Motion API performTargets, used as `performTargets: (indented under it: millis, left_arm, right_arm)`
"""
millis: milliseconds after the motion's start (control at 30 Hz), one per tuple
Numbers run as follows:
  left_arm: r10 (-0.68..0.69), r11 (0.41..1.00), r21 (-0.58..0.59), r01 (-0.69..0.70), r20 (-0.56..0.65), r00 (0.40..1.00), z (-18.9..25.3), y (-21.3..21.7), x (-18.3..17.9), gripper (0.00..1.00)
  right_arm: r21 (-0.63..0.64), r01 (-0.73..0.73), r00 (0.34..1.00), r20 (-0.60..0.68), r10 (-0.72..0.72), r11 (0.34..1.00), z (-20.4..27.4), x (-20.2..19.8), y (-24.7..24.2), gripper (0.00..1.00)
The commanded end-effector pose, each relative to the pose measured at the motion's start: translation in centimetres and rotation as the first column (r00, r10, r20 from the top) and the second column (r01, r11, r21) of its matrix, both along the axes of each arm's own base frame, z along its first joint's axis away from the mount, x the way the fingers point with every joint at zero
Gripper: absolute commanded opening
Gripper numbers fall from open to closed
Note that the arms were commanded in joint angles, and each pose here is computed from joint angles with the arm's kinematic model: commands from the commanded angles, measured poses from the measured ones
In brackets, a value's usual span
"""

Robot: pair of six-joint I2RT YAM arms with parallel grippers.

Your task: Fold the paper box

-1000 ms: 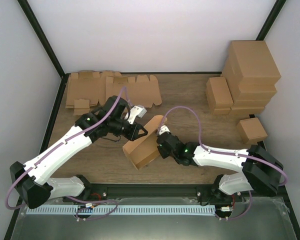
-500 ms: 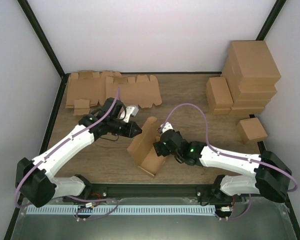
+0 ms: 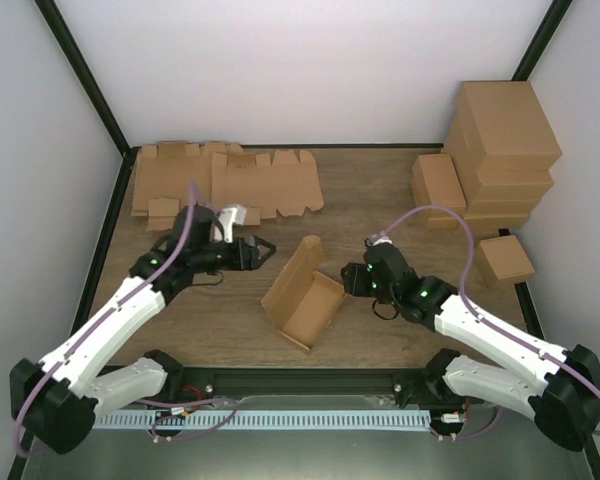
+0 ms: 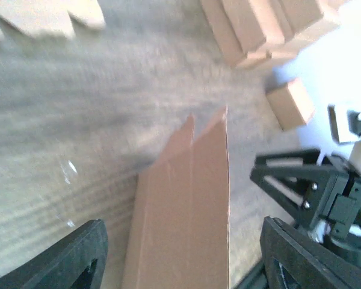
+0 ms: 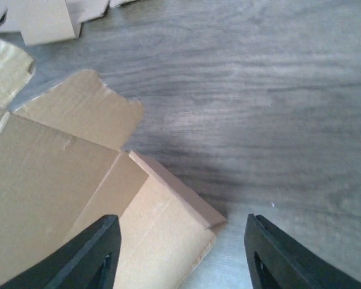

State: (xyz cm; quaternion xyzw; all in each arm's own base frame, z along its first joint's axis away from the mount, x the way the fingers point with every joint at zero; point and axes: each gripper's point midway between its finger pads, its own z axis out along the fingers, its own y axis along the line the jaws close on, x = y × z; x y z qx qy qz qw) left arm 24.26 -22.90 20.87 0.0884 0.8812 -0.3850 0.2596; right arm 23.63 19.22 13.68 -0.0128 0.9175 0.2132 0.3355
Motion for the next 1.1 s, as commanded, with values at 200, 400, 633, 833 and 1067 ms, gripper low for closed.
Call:
performTargets:
  millis: [200,400,633,833,1067]
  left_arm:
    - [0.172,0.975,0.146,-0.17,0.0,0.985,-4.4,4.2,3.7,0.04]
    - [0.09,0.975,0.207,-0.081,-0.035,0.995,-9.3,1.5,4.2,0.04]
    - [-0.022,0.97,0.239,0.04,-0.079,0.997,-12.9,-3.1,4.4,0.04]
    - [-0.053,0.943,0.324,0.077,-0.081,0.995,-15.0,-6.1,4.2,0.04]
    - [-0.074,0.927,0.359,0.111,-0.117,0.99,-17.5,-7.6,3.8,0.04]
  right_arm:
    - [-0.124,0.279,0.876,-0.372,-0.306,0.952,-5.5,-4.1,-4.0,0.01]
    - [-0.08,0.249,0.836,-0.486,-0.256,0.965,-9.4,-5.4,-2.2,0.01]
    - [-0.041,0.27,0.827,-0.502,-0.253,0.962,-10.2,-4.5,-0.8,0.01]
    - [-0.045,0.299,0.808,-0.519,-0.278,0.953,-11.2,-4.2,-0.5,0.01]
    - [-0.031,0.284,0.814,-0.52,-0.258,0.958,-11.4,-3.4,0.6,0.01]
